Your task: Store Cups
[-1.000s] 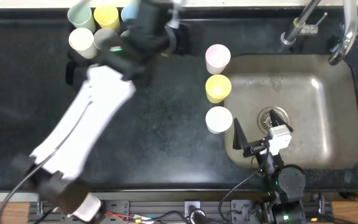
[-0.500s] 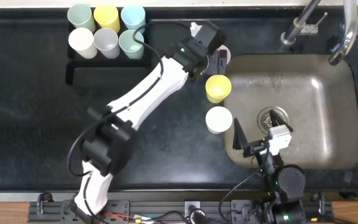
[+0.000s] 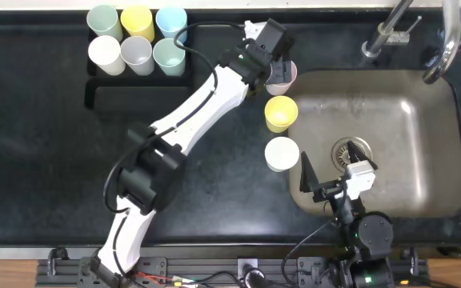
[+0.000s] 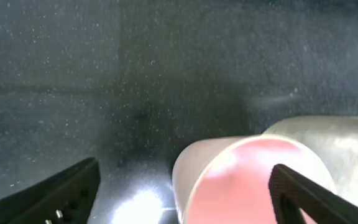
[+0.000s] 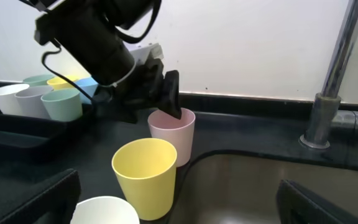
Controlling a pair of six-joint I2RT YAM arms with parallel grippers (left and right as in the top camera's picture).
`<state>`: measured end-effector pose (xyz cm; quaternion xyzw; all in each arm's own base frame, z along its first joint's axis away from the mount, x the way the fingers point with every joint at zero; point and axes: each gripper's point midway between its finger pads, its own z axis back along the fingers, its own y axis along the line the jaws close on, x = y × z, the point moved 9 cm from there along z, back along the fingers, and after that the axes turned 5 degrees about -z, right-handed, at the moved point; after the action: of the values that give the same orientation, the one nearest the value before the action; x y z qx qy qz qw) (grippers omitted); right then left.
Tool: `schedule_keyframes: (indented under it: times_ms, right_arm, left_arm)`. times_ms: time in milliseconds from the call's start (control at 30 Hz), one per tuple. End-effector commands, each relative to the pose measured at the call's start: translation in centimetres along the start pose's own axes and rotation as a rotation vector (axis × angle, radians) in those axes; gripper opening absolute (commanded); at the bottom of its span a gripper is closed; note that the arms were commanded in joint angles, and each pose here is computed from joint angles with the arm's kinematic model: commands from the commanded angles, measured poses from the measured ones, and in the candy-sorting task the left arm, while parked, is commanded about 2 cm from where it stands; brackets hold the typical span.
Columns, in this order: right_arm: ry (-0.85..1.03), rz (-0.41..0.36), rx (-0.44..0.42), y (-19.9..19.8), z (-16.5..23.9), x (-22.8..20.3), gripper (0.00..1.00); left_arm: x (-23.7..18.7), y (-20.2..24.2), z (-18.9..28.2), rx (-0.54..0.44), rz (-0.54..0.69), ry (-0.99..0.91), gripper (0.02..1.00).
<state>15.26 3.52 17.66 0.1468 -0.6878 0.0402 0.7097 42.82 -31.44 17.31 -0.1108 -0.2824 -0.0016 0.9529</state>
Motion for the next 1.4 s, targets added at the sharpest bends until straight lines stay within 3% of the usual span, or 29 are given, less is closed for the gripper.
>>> schedule_keyframes:
  times_ms: [33, 233, 333, 467, 667, 800, 933, 1167, 1400]
  right_arm:
    - [-0.005, 0.003, -0.013, -0.2, 0.0, -0.3, 0.998]
    - [-0.005, 0.003, -0.013, -0.2, 0.0, -0.3, 0.998]
    - [-0.005, 0.003, -0.013, -0.2, 0.0, -0.3, 0.998]
    - [-0.005, 0.003, -0.013, -0.2, 0.0, -0.3, 0.998]
    - [-0.005, 0.003, -0.013, -0.2, 0.0, -0.3, 0.998]
    - [-0.005, 0.003, -0.013, -0.2, 0.0, -0.3, 1.000]
    - [-0.005, 0.003, -0.013, -0.2, 0.0, -0.3, 0.996]
    - [-0.005, 0.003, -0.013, -0.2, 0.0, -0.3, 0.998]
    - [-0.005, 0.003, -0.013, -0.2, 0.0, -0.3, 0.998]
  left_arm:
    - [0.5, 0.8, -1.0, 0.033, 0.036, -0.011, 0.709]
    - [0.4, 1.0, -1.0, 0.042, 0.027, 0.005, 0.191]
    - [0.2, 1.0, -1.0, 0.033, 0.026, 0.024, 0.034]
    - [0.8, 0.6, 1.0, 0.005, 0.029, 0.014, 0.036]
    - [5.3, 2.2, 13.5, 0.086, 0.074, -0.244, 0.034]
    - [7.4, 6.8, 22.2, 0.170, 0.157, -0.385, 0.034]
    - [7.7, 13.4, 27.1, 0.272, 0.299, -0.403, 0.034]
    - [4.4, 24.0, 27.5, 0.389, 0.525, -0.273, 0.034]
    - [-0.2, 29.0, 23.3, 0.477, 0.641, -0.098, 0.034]
